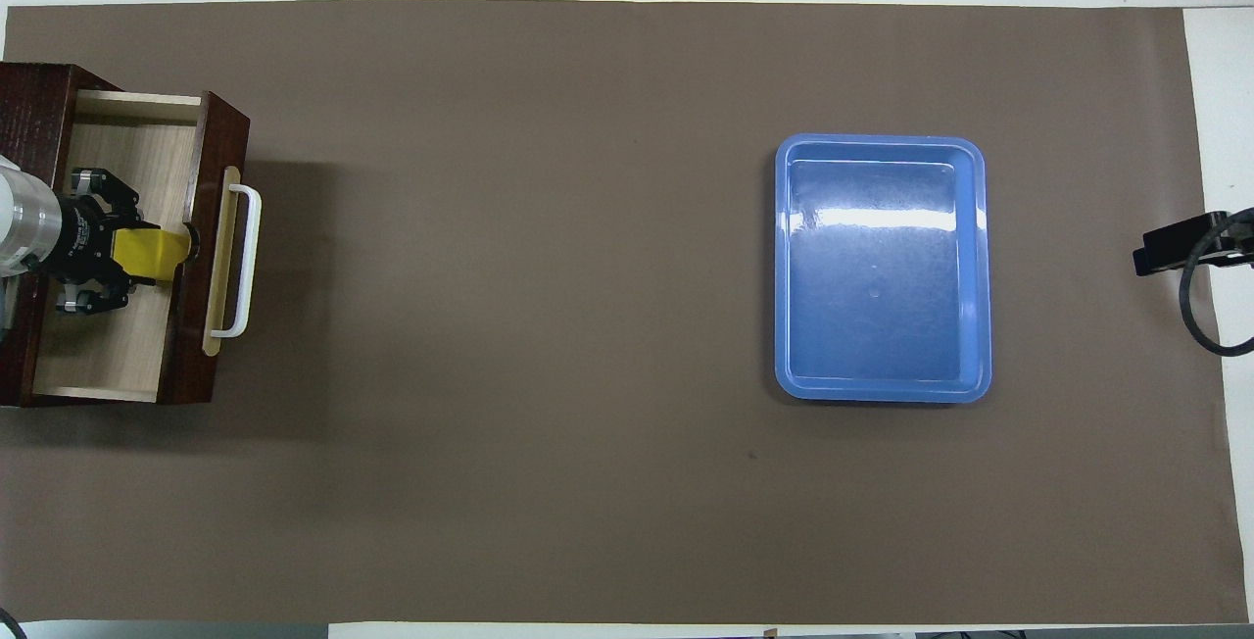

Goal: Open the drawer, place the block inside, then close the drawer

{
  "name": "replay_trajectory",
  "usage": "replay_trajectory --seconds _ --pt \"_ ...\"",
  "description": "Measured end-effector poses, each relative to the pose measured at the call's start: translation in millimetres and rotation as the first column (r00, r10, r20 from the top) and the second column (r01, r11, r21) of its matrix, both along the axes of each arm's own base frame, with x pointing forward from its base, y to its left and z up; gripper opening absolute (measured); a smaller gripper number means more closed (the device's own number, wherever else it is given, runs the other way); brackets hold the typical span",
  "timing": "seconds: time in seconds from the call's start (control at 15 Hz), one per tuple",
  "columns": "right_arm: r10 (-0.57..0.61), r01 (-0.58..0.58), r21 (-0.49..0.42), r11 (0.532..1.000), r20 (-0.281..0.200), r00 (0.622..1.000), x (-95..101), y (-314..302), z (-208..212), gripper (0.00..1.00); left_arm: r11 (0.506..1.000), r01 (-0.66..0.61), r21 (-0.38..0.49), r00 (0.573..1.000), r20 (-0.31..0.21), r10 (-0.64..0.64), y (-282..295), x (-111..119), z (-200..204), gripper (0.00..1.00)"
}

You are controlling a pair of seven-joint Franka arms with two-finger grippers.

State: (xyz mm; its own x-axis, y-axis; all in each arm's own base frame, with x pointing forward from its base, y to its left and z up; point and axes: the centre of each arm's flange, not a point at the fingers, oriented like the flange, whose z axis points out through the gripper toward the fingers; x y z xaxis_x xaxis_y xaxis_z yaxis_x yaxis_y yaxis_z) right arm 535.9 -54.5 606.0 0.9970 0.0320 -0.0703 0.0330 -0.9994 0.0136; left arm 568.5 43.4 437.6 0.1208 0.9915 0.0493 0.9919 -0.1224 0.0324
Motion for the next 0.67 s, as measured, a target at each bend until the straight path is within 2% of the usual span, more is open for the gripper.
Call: replay_trajectory --seconds 0.2,0.33,0.47,0.67 --pt "0.001 -0.001 0.0 1.0 0.0 1.0 0.1 1 0 1.0 1.0 0.002 0.0 1.0 -0.004 -0.002 -1 0 3 0.97" --pt "0.003 -0.003 0.0 1.0 -0.001 1.0 0.0 2 0 1.0 1.0 0.001 0.002 1.0 -0.018 -0.001 -2 1 26 1.0" --pt "0.005 -0.005 0.001 1.0 -0.01 1.0 -0.9 3 0 1.0 1.0 0.001 0.005 1.0 -0.024 -0.001 -3 3 69 1.0" --pt "0.008 -0.008 0.001 1.0 -0.009 1.0 -0.9 4 0 1.0 0.999 0.043 0.007 0.999 -0.005 -0.043 -29 6 112 1.0"
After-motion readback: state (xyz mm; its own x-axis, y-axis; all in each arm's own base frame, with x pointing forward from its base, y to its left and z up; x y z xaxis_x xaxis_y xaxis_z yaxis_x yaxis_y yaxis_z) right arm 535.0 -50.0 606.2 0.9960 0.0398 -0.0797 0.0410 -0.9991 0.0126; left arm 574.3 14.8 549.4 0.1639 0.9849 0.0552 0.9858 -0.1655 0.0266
